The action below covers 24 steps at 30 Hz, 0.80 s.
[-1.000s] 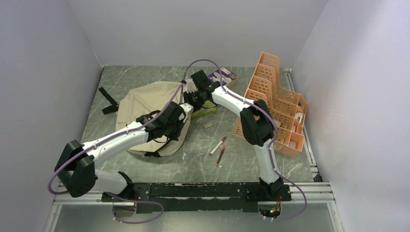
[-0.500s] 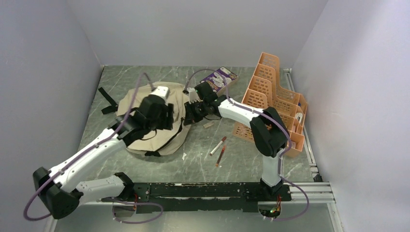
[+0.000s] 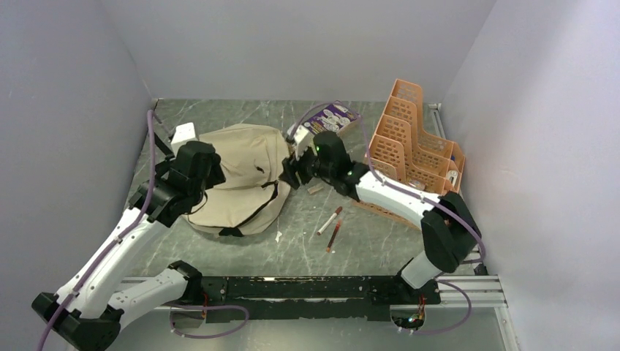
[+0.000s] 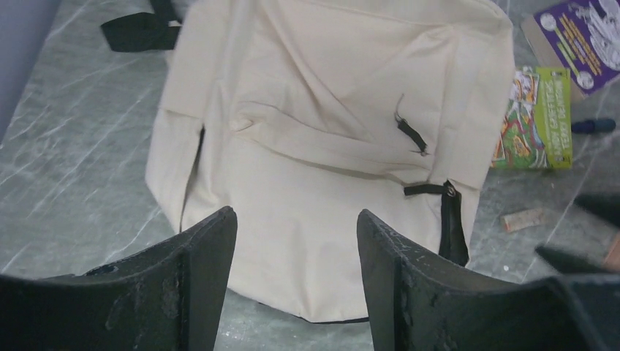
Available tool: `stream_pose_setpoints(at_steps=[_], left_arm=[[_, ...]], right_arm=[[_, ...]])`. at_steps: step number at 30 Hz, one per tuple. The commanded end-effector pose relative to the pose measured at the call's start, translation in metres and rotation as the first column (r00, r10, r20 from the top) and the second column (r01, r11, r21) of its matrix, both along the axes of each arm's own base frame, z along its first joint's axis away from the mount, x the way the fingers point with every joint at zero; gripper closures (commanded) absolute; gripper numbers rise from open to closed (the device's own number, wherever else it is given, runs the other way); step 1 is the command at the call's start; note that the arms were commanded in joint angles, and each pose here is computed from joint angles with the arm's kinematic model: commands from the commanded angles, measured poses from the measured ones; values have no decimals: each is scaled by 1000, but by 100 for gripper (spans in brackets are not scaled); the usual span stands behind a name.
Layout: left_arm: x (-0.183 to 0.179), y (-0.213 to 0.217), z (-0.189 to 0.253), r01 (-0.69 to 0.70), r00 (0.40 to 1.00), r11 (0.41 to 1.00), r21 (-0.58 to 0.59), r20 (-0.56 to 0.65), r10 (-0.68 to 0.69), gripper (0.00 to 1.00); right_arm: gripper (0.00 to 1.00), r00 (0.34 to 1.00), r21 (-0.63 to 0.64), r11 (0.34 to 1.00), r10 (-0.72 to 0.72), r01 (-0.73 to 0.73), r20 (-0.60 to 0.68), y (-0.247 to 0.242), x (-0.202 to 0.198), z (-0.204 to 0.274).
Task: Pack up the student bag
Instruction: Unzip the student bag at the center of the board, then adjust the student bag at the center of the board.
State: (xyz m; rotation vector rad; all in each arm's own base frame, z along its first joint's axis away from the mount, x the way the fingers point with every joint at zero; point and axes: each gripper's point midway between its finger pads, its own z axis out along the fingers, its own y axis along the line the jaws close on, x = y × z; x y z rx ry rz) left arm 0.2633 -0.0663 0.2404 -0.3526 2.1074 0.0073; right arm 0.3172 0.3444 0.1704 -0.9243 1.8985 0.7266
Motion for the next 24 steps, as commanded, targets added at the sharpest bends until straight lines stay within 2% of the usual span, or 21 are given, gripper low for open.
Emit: stream_pose_setpoints(at_steps=[1, 4, 10, 12, 17, 24], left_arm=[[-11, 30, 28, -164, 982, 986, -35, 87, 166, 34], [-19, 43, 53, -208, 965, 976, -59, 151, 214, 34], [-35, 62, 77, -244, 940, 966, -83, 224, 257, 34], [-39, 65, 77, -253, 937, 964, -87, 227, 266, 34], [-42, 67, 75, -254, 937, 963, -88, 226, 268, 34], [-42, 66, 71, -248, 940, 965, -84, 218, 261, 34]], right_arm=[[38, 840, 12, 929, 329, -371, 432, 51, -56, 39], [37, 673, -113, 852, 479, -511, 564, 71, -87, 34], [36, 376, -339, 667, 689, -663, 619, 102, -130, 10], [35, 301, -402, 619, 728, -674, 616, 109, -138, -1], [35, 230, -529, 547, 804, -649, 548, 122, -137, -29], [40, 185, -641, 469, 869, -608, 460, 132, -133, -61]])
